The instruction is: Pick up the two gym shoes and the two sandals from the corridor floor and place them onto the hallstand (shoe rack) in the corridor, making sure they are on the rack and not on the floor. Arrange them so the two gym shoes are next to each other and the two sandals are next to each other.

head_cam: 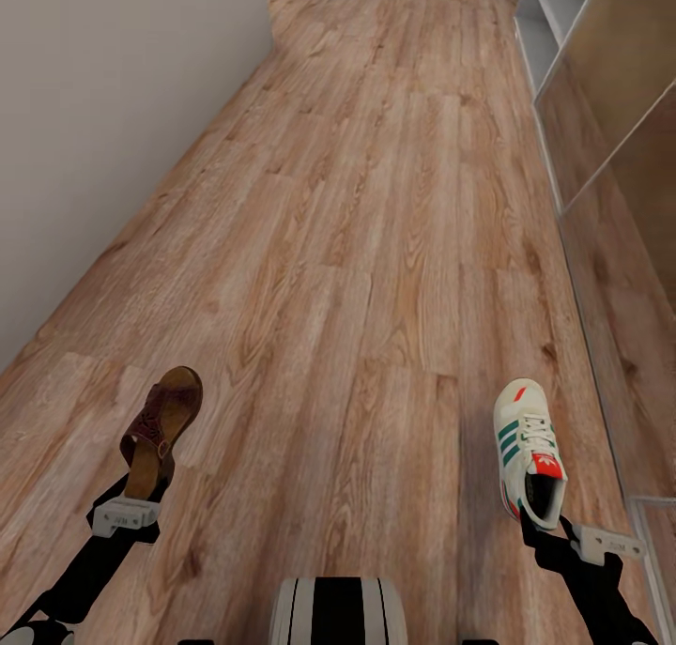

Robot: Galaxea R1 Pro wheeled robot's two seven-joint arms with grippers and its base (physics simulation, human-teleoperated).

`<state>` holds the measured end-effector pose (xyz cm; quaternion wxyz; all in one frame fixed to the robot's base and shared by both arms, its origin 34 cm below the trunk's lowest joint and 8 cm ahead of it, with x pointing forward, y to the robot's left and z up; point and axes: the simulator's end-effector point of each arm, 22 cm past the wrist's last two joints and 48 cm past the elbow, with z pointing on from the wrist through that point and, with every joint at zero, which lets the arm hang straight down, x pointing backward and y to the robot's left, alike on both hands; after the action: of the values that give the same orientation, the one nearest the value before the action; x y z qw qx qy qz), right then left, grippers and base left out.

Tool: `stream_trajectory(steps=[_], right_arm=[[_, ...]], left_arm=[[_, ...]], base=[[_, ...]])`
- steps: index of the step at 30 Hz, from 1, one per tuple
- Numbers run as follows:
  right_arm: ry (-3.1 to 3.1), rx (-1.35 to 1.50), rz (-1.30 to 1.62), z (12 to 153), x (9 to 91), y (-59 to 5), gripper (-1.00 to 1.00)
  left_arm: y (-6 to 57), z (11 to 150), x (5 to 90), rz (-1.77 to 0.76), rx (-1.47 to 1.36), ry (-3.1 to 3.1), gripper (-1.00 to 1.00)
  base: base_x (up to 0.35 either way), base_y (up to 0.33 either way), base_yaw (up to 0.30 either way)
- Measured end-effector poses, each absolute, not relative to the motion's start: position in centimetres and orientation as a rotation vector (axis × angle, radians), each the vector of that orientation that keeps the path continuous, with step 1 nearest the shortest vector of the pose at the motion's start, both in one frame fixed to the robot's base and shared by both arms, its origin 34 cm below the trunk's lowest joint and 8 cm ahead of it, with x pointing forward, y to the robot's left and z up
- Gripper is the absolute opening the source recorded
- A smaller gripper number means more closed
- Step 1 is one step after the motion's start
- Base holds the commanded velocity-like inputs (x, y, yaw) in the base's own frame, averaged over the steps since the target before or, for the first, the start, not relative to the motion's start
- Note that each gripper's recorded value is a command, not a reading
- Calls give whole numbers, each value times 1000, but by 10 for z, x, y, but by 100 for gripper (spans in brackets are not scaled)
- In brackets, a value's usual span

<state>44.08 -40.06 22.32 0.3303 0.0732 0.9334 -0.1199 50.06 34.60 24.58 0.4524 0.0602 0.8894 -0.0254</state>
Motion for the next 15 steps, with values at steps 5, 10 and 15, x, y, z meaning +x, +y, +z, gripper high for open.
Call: stream_trajectory(steps=[5, 10, 15], right_arm=[[2434, 192, -312, 226, 443, -401, -100], [2426, 193, -311, 228, 445, -401, -100], [2419, 194, -309, 231, 447, -401, -100]], left_arm=[[346, 249, 502, -62, 150, 2189, -100], [346, 252, 504, -61, 149, 2182, -100], [346, 255, 506, -61, 148, 2175, -100]], base=[[21, 0, -83], [12, 0, -83], [131, 0, -83]])
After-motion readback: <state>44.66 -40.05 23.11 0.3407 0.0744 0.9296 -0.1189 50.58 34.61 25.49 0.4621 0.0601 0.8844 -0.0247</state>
